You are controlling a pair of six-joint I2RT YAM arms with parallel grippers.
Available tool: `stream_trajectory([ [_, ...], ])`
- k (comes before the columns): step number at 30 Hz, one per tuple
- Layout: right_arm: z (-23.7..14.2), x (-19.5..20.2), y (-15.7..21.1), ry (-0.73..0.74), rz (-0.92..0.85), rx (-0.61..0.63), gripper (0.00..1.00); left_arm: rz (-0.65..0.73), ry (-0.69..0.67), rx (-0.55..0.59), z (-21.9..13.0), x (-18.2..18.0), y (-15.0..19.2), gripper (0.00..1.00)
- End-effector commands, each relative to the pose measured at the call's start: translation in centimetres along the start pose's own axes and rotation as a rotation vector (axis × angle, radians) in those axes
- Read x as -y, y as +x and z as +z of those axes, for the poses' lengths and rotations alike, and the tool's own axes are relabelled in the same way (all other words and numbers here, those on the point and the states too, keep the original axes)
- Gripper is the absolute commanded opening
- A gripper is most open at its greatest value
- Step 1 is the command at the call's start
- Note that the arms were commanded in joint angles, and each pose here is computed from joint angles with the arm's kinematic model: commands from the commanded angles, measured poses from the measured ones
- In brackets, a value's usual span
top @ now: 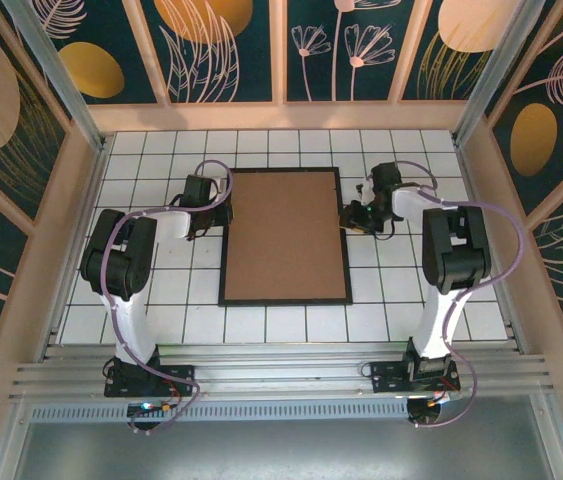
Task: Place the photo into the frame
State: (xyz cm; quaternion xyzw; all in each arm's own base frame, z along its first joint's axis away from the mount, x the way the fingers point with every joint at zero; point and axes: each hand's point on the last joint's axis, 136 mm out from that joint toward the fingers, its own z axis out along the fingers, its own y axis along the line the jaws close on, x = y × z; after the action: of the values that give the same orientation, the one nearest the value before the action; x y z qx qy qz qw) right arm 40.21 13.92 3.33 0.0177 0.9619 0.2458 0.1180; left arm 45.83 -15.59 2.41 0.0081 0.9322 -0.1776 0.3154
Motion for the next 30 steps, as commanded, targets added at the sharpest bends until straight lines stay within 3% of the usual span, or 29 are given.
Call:
stream_trajectory([
  [1,0.2,-0.9,-1.3,-0.025,-0.038,0.014,0.39,0.029,-0.013,-0.129,1.3,-0.4,3.9,0.17],
  [15,1.4,0.0,-2.6,0.004,-0.036,0.007,0.37,0.031,-0.003,-0.131,1.3,-0.2,3.9,0.17],
  [30,3.8,1.0,0.1,0.152,-0.063,-0.066,0.38,0.035,0.008,-0.129,1.3,0.1,3.8,0.17],
])
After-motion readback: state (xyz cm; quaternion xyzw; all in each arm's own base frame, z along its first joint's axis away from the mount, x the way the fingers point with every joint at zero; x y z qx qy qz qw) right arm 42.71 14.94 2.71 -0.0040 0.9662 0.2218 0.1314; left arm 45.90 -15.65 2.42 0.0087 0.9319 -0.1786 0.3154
